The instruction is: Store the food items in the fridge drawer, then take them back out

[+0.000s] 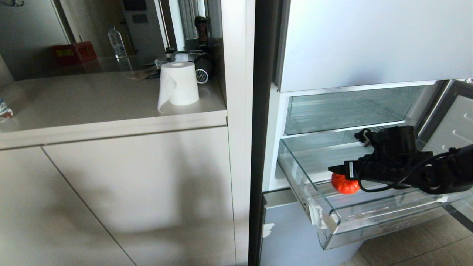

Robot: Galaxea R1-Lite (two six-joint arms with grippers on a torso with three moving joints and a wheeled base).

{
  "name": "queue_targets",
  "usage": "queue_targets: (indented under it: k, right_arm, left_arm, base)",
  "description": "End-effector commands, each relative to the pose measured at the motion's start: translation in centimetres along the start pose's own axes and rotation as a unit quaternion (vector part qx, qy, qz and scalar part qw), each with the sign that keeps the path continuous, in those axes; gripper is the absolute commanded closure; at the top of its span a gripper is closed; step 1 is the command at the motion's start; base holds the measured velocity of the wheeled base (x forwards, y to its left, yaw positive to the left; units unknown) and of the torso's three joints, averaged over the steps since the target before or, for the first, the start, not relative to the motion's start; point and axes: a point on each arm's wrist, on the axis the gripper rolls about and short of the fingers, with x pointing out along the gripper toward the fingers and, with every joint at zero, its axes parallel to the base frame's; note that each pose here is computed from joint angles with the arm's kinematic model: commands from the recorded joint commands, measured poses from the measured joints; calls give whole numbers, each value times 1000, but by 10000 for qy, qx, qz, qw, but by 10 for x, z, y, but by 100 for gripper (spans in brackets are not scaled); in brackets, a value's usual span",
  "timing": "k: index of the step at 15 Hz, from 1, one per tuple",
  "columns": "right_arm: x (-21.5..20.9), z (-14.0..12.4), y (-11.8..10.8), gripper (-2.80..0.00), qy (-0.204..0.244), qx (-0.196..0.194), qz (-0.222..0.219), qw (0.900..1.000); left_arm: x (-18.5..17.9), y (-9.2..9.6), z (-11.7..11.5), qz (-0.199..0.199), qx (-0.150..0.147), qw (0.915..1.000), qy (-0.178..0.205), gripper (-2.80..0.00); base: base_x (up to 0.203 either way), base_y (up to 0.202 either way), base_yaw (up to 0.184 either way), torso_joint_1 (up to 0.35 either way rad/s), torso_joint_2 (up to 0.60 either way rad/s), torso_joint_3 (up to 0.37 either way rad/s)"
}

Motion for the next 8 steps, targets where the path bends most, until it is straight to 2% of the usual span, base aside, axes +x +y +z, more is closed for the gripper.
queue_targets:
  k: [1, 3, 5, 6, 8]
  right_arm:
    - [-9, 5, 1, -280, -121, -2, 10, 9999]
    - [-41, 17, 5, -280, -473, -6, 11, 9989]
    - [-95, 30, 8, -280, -1055, -33, -46, 9944]
    - [-126, 32, 9, -3, -1364, -39, -124, 9906]
    - [-183, 20, 11, 0, -1865, -48, -273, 9821]
  left_arm:
    - [0, 0, 0, 2, -2, 10000, 6, 0]
    - [0, 0, 0, 2, -2, 10000, 6, 0]
    - [0, 0, 0, 2, -2, 10000, 6, 0]
    - [0, 0, 0, 2, -2, 10000, 6, 0]
    - [0, 0, 0, 2, -2, 10000, 6, 0]
  base:
    - [0, 0, 0, 0, 0, 0]
    - [0, 0, 0, 0, 0, 0]
    - [0, 0, 0, 0, 0, 0]
    - [0, 0, 0, 0, 0, 0]
    - [0, 0, 0, 0, 0, 0]
